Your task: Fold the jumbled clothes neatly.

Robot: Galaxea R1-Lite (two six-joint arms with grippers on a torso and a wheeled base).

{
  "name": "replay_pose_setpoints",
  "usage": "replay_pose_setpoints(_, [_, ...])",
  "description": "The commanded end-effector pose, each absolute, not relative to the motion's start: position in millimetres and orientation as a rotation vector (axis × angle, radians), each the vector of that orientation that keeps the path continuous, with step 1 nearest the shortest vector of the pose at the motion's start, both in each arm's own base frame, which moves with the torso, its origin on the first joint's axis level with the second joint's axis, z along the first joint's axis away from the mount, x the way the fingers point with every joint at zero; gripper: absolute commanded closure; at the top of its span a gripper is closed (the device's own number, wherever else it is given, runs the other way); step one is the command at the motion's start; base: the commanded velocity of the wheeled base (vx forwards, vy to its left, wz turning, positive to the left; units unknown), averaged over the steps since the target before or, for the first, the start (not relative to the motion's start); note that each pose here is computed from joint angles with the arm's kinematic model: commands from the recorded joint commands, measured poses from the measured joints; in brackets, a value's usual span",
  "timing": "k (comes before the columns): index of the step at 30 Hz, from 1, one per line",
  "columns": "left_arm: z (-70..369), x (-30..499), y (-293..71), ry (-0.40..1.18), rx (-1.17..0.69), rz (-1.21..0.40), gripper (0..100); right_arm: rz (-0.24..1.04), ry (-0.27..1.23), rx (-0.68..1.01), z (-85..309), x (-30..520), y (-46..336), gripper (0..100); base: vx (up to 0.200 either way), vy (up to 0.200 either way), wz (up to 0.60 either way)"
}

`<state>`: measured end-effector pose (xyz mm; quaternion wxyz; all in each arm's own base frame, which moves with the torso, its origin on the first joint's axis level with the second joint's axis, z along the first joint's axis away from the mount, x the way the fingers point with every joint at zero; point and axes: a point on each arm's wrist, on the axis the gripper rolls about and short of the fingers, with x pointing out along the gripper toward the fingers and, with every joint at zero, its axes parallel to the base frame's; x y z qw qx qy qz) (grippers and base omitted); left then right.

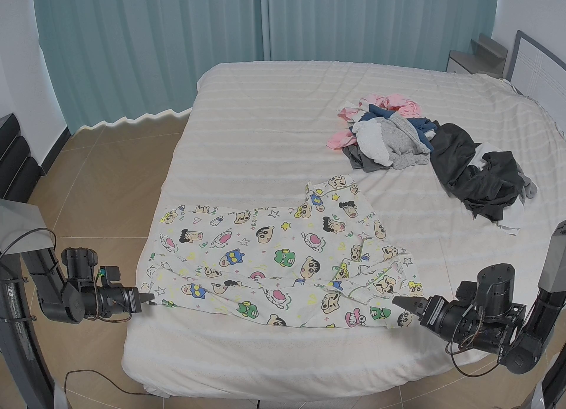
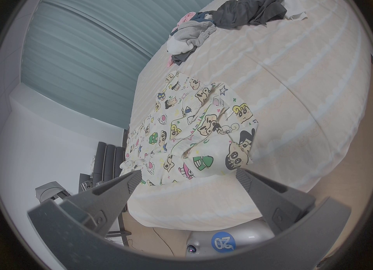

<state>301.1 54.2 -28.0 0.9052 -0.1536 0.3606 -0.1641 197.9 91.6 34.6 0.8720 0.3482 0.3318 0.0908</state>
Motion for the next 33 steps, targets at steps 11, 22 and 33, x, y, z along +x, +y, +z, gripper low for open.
replay_pose_setpoints(11, [-32,270,55,0.752,-0.301,-0.326,100,0.19,0.697,0.727,34,197,92,0,0.0,0.0,0.0])
replay_pose_setpoints(22, [-38,246,60,0.797,-0.303,-0.347,100,0.19,0.697,0.727,34,197,92,0,0.0,0.0,0.0])
replay_pose_setpoints(33, [-40,239,67,0.808,-0.33,-0.314,0,0.189,0.698,0.728,34,198,92,0,0.0,0.0,0.0])
